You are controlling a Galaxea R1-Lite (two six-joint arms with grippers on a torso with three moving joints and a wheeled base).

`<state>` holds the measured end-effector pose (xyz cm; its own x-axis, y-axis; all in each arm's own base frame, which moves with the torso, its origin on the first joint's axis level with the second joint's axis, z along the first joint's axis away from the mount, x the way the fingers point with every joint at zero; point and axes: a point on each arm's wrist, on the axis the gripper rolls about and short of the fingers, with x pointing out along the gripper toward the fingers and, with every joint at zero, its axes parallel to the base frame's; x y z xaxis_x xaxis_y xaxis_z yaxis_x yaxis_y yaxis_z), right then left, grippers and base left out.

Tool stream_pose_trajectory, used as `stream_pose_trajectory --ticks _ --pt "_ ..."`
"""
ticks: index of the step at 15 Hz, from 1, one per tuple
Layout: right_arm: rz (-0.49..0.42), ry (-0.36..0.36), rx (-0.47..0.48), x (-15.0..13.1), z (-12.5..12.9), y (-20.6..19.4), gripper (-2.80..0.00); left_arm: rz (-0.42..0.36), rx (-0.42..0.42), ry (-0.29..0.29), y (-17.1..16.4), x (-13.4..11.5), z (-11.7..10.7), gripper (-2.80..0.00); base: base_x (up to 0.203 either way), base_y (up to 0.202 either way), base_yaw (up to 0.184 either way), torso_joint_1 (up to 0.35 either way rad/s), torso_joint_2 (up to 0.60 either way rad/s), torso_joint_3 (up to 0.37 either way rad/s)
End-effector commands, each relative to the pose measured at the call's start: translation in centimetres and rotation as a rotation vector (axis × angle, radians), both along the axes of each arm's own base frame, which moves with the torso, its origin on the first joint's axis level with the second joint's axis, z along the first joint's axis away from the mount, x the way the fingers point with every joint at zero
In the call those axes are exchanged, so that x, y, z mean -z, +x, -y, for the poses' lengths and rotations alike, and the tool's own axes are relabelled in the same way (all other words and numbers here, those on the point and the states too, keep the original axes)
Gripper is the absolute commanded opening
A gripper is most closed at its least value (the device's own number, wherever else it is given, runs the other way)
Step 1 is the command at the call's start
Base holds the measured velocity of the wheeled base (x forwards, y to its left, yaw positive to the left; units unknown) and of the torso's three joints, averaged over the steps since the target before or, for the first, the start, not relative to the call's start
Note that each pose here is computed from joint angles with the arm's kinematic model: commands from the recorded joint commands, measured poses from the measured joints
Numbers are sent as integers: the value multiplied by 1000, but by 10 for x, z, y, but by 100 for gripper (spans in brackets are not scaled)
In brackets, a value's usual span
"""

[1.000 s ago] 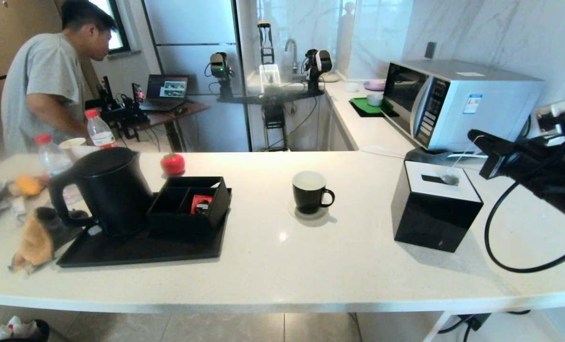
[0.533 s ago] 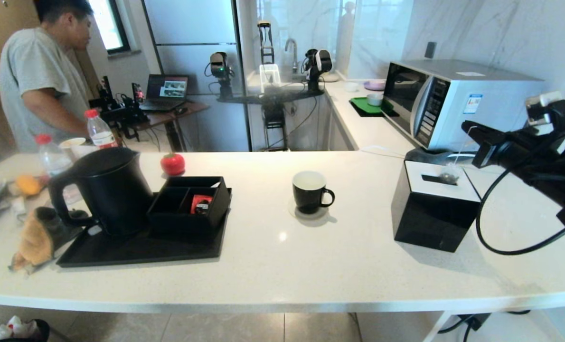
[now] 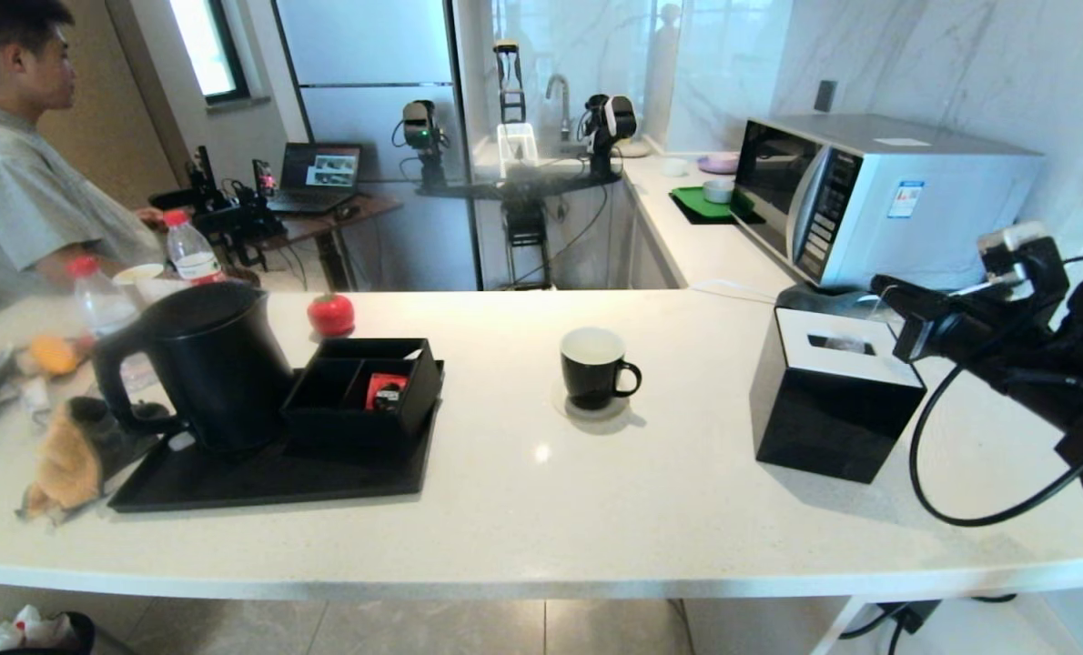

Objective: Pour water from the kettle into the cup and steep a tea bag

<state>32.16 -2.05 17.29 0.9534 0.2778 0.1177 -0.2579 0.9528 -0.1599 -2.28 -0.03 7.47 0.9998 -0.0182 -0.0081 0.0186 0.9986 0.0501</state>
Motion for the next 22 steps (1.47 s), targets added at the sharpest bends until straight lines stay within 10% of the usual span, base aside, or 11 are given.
stream_pose_trajectory --ticks 1,22 --pt "-18 0 -3 8 0 4 -280 0 0 0 0 0 0 -280 0 0 0 0 0 0" --pt "-41 -105 113 18 36 15 -280 0 0 0 0 0 0 -280 0 0 0 0 0 0"
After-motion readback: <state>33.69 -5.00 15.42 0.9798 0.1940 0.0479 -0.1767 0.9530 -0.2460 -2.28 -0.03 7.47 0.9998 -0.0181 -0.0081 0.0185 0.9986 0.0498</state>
